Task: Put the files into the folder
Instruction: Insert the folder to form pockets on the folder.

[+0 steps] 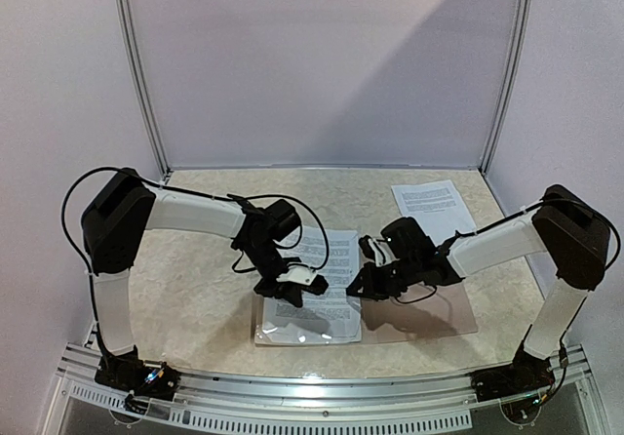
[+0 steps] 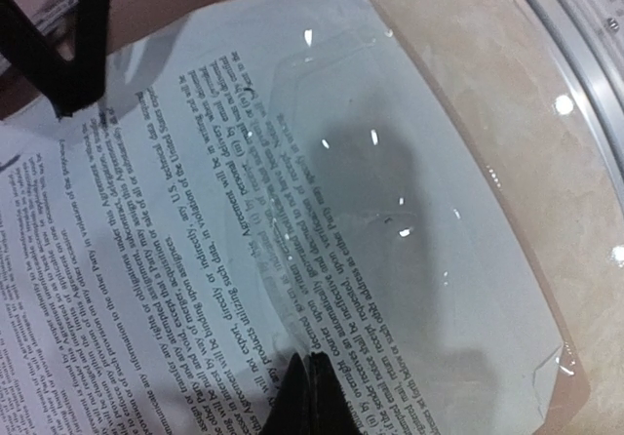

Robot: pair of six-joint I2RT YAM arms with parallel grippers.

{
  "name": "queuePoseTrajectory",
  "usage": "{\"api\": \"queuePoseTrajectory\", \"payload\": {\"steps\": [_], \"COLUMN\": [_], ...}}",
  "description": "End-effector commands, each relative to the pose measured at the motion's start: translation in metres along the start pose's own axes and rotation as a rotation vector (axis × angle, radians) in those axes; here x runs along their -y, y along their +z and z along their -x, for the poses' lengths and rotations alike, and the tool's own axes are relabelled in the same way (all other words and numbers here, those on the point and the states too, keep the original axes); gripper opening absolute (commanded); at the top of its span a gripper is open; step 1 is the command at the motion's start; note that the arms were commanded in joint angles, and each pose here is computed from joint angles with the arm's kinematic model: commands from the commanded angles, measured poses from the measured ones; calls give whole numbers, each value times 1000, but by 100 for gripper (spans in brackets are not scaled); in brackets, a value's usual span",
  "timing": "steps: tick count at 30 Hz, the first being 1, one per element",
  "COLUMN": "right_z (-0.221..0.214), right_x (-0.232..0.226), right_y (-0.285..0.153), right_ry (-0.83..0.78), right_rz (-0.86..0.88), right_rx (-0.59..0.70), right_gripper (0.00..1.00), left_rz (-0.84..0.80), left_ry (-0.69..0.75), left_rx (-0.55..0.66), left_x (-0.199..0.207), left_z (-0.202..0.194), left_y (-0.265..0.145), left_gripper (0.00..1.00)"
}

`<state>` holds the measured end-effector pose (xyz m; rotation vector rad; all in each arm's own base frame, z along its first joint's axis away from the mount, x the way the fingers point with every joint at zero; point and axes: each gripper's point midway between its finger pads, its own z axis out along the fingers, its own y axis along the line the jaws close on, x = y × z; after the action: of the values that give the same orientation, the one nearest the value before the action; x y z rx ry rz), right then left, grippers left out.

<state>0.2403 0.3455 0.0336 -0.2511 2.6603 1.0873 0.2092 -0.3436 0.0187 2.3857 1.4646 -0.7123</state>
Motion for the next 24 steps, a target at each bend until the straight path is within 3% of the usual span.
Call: {"api": "queuePoseTrajectory", "payload": {"steps": [1, 8, 13, 18, 24], "right_z": [0, 24, 21, 17, 15], "right_x": [19, 18, 47, 48, 24], "right_y": [3, -10, -8, -1, 11], "right_ry": [2, -59, 4, 23, 19], "right_rz": [-85, -164, -257, -241, -87], "right_rx": [-5, 55, 49, 29, -8], "right_gripper": [16, 21, 30, 38, 30], "left_rz": [-23, -35, -37, -37, -33], "left_ry": [8, 5, -1, -8, -8], "left_rx": [-4, -11, -11, -2, 0], "left_x": [4, 5, 7, 9, 7], "left_z": [-1, -4, -6, -7, -6], "left_y": [7, 10, 13, 16, 16], "left_gripper": [0, 0, 0, 0, 0]}}
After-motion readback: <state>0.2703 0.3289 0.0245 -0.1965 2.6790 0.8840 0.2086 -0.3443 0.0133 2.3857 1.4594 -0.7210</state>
